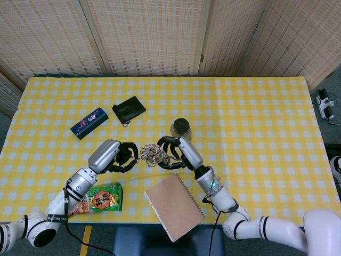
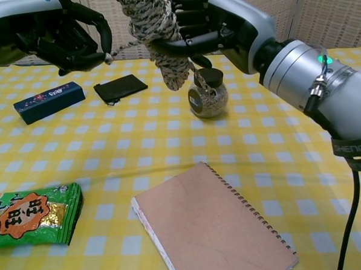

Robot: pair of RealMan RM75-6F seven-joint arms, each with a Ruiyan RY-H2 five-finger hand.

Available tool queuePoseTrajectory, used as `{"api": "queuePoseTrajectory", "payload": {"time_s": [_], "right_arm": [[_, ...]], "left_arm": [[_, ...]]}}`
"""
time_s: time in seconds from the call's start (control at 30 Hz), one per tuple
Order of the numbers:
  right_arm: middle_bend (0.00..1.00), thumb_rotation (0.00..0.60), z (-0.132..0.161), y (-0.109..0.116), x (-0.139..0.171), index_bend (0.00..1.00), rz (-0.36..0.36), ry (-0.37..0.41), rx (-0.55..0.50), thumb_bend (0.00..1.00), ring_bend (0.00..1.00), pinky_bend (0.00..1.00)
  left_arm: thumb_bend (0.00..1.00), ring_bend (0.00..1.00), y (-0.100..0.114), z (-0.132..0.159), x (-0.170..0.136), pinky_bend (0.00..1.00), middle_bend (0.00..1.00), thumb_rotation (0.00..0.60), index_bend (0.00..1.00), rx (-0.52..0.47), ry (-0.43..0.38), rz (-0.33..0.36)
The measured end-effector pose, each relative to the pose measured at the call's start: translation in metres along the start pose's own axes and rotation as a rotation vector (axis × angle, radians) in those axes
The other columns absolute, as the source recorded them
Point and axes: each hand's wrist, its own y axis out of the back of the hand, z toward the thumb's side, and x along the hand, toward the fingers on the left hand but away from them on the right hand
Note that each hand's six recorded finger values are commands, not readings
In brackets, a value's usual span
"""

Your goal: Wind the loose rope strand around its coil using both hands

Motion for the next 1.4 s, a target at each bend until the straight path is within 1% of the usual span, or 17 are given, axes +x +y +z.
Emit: {"api": "queuePoseTrajectory", "payload": {"time_s": [0.1,0.23,0.4,0.43,0.5,0.53,0.57,0.63,0.7,0.8,0.93,1.1,1.23,1.4], "right_arm": [[0.83,0.600,0.000,0.001,0.003,0.96,0.020,0.010,0.062,0.67,0.89,0.85],[0.83,0.600,0.001,0.002,0.007,0.96,0.057,0.025,0.150,0.67,0.89,0.85],[0.83,0.600,0.004,0.003,0.009,0.96,0.091,0.043,0.233,0.67,0.89,0.85],[0.83,0.600,0.004,0.002,0.009,0.96,0.098,0.047,0.250,0.67,0.89,0.85],[0.83,0.600,0.005,0.003,0.009,0.96,0.108,0.051,0.277,0.67,0.89,0.85],[0.83,0.600,0.005,0.002,0.009,0.96,0.111,0.049,0.281,0.67,0.88,0.85],[0.83,0.600,0.005,0.002,0.009,0.96,0.113,0.047,0.280,0.67,0.88,0.85],[0.83,0.600,0.006,0.003,0.008,0.96,0.113,0.042,0.282,0.67,0.88,0.85],[0.83,0.600,0.005,0.004,0.007,0.96,0.109,0.034,0.285,0.67,0.88,0.85],[0.83,0.600,0.004,0.006,0.006,0.96,0.102,0.014,0.290,0.67,0.88,0.85],[0.83,0.600,0.002,0.008,0.005,0.96,0.095,-0.018,0.291,0.67,0.88,0.85],[0.83,0.600,0.005,0.011,0.005,0.96,0.095,-0.040,0.296,0.67,0.87,0.85],[0.83,0.600,0.009,0.015,0.007,0.96,0.101,-0.054,0.325,0.67,0.87,0.85],[0.83,0.600,0.013,0.023,0.009,0.96,0.105,-0.078,0.376,0.67,0.87,0.85]], "left_arm": [[0.59,0.83,0.002,-0.001,0.000,0.78,0.91,0.600,0.68,0.024,0.000,0.000],[0.58,0.82,0.005,-0.001,0.002,0.78,0.91,0.600,0.68,0.084,-0.003,-0.008],[0.59,0.82,0.007,-0.001,0.004,0.78,0.91,0.600,0.67,0.142,-0.004,-0.011],[0.59,0.82,0.008,-0.001,0.004,0.78,0.91,0.600,0.66,0.150,-0.003,-0.010],[0.58,0.79,0.008,-0.002,0.005,0.78,0.90,0.600,0.61,0.161,0.002,-0.011],[0.58,0.76,0.007,-0.003,0.005,0.78,0.86,0.600,0.55,0.168,0.007,-0.017],[0.55,0.70,0.007,-0.004,0.005,0.77,0.79,0.600,0.46,0.174,0.013,-0.023],[0.49,0.57,0.005,-0.006,0.005,0.74,0.62,0.600,0.33,0.190,0.023,-0.035],[0.45,0.48,0.005,-0.007,0.006,0.70,0.51,0.600,0.25,0.210,0.029,-0.037],[0.43,0.38,0.004,-0.013,0.006,0.60,0.41,0.600,0.19,0.249,0.042,-0.030],[0.43,0.30,0.004,-0.027,0.006,0.49,0.34,0.600,0.17,0.300,0.075,-0.002],[0.43,0.29,0.013,-0.051,0.000,0.43,0.32,0.600,0.17,0.399,0.127,0.061],[0.43,0.28,0.024,-0.077,-0.018,0.38,0.32,0.600,0.19,0.474,0.201,0.141],[0.43,0.28,0.033,-0.110,-0.051,0.35,0.32,0.600,0.21,0.521,0.301,0.192]]}}
